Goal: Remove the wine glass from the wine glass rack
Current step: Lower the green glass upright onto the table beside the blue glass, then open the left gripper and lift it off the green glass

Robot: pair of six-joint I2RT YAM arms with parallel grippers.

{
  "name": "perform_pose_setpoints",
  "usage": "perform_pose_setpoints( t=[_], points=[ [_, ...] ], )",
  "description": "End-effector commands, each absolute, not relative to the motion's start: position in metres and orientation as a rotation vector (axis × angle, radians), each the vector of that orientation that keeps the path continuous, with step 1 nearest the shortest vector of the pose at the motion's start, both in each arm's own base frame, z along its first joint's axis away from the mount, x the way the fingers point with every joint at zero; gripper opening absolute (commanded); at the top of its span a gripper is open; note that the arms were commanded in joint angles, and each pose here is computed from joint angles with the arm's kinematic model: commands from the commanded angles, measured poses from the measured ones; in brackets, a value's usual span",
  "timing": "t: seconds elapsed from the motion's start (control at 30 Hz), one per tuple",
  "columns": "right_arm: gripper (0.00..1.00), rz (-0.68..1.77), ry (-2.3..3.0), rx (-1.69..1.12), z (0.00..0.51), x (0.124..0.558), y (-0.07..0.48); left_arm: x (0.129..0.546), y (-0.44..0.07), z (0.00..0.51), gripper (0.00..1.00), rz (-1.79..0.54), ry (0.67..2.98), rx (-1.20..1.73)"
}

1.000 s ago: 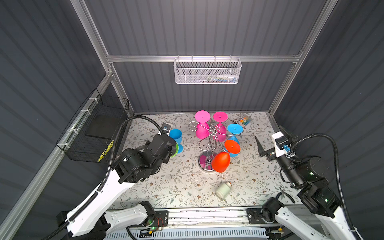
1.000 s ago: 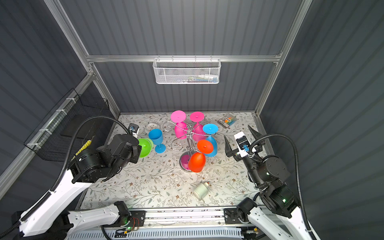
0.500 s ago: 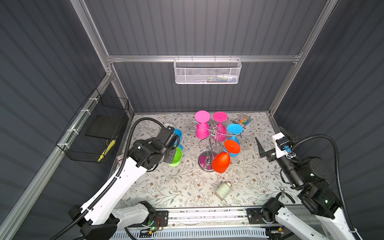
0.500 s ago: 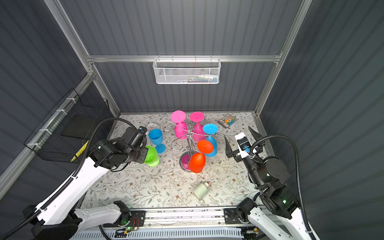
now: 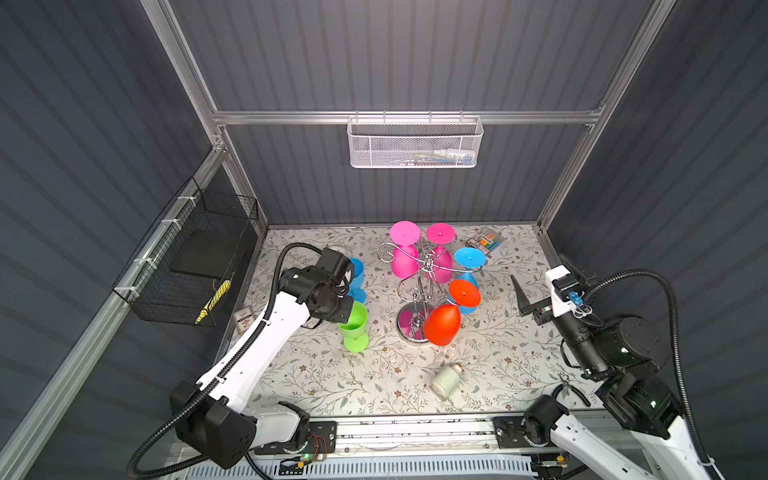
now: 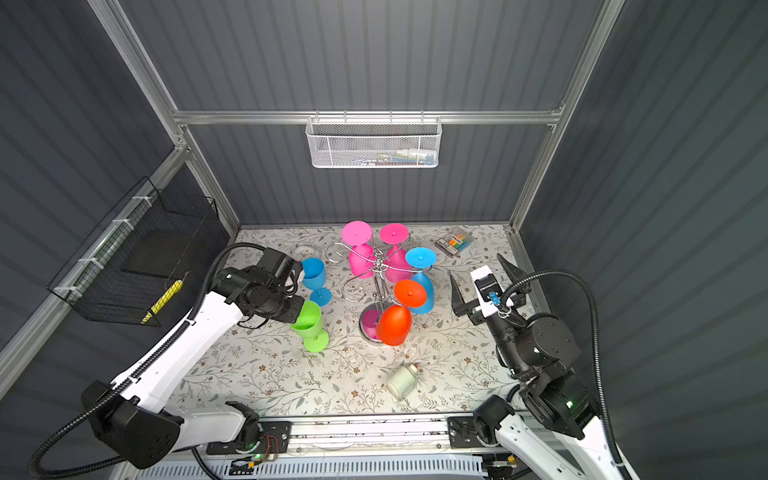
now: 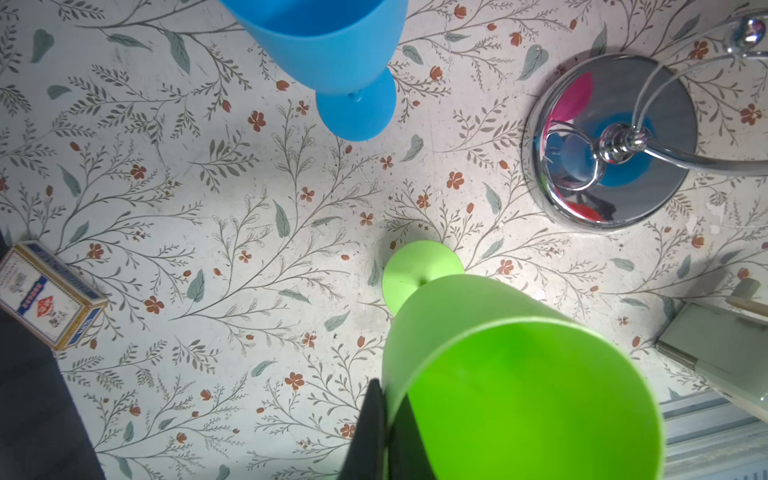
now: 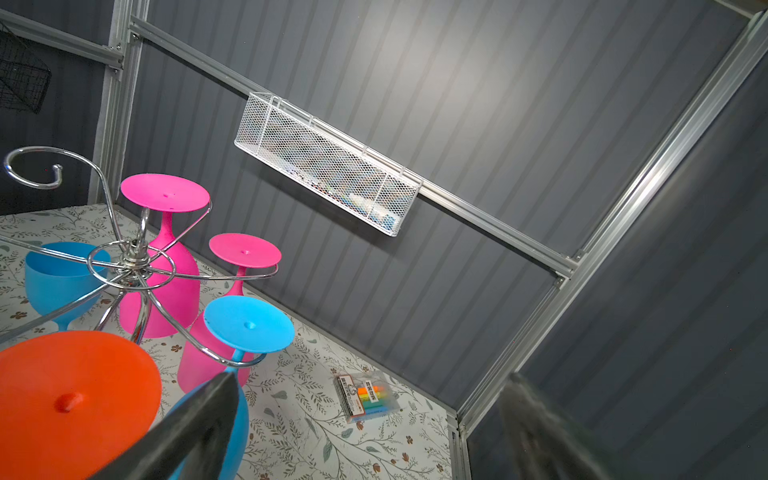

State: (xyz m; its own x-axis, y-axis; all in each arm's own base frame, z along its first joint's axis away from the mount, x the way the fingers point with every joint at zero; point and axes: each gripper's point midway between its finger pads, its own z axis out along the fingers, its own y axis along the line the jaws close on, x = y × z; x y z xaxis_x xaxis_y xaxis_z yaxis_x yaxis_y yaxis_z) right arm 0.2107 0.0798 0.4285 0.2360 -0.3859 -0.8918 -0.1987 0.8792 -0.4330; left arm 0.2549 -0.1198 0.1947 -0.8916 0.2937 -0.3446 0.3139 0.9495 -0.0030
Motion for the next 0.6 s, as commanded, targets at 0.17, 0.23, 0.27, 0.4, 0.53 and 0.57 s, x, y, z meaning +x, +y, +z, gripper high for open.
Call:
perform_pose_setpoints(
  t=[0.17,0.23,0.27,0.4,0.53,0.57],
  points=[
    [0.99,-0.124,1.364,-0.501,0.424,0.209,0.077,0.265,-0.118,0.182,0.0,-0.123,2.776,0.449],
    [0.99,-0.125,1.366,-0.502,0.423,0.21,0.078,0.267,-0.116,0.18,0.0,-0.114,2.78,0.448],
    [0.99,-0.124,1.367,-0.503,0.423,0.21,0.078,0.268,-0.116,0.179,0.0,-0.109,2.781,0.446],
    [0.99,-0.123,1.369,-0.504,0.423,0.21,0.078,0.271,-0.116,0.175,0.0,-0.113,2.779,0.441],
    [0.99,-0.125,1.372,-0.506,0.422,0.211,0.078,0.273,-0.115,0.169,0.0,-0.108,2.789,0.44],
    [0.99,-0.126,1.372,-0.507,0.422,0.211,0.078,0.272,-0.115,0.168,0.0,-0.104,2.792,0.439]
  ],
)
